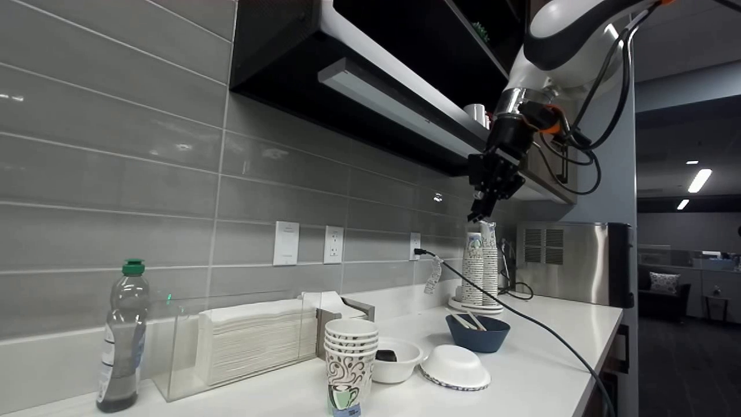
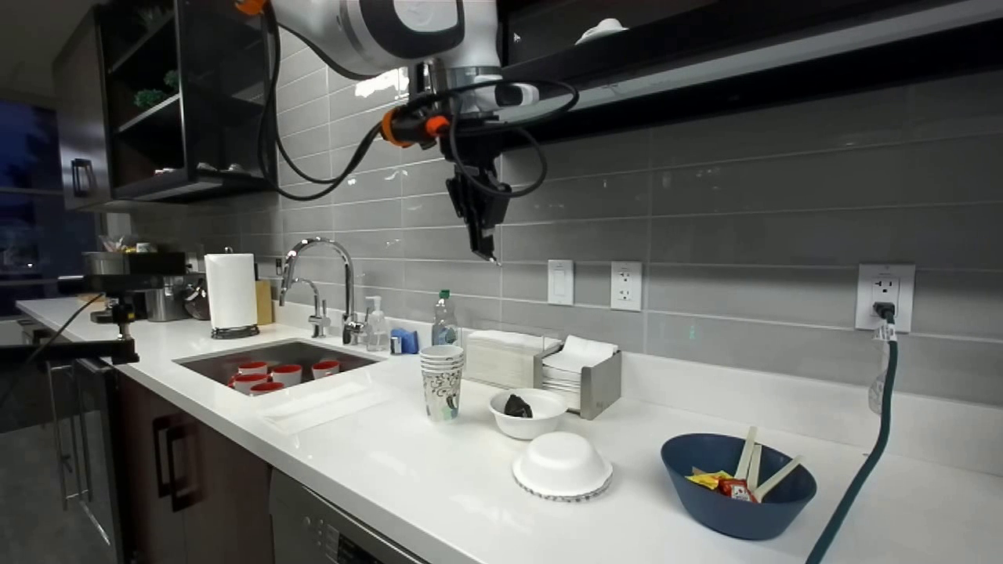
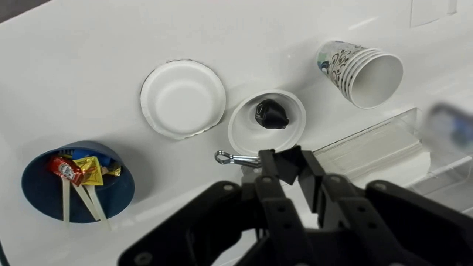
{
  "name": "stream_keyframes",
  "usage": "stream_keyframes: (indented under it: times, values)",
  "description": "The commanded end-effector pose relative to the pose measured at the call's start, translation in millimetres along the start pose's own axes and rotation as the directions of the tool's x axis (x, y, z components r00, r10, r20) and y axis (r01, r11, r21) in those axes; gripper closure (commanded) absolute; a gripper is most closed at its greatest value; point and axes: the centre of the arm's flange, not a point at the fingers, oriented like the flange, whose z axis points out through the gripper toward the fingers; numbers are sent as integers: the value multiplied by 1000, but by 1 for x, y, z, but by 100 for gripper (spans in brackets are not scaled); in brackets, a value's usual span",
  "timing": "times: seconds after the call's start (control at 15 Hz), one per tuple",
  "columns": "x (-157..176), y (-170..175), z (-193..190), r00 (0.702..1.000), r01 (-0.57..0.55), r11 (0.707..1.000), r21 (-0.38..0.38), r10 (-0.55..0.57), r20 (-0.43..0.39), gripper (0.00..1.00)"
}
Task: Remove the clip from the shelf and put it in the white bowl
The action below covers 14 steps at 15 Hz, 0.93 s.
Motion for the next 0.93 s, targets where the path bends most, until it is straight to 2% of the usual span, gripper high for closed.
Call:
stream_keyframes:
  times: [0.0,0.33,0.6,0.87]
  values:
    - [2,-1,13,1000,0,1000,7,0,1,95]
    - [-4,-7,98,998,63,995,76,-64,5,95]
    - [-1,-25,159,988,151,987,54,-150,-22,95]
    - [16,-49,197,975,220,974,48,-217,-53,95]
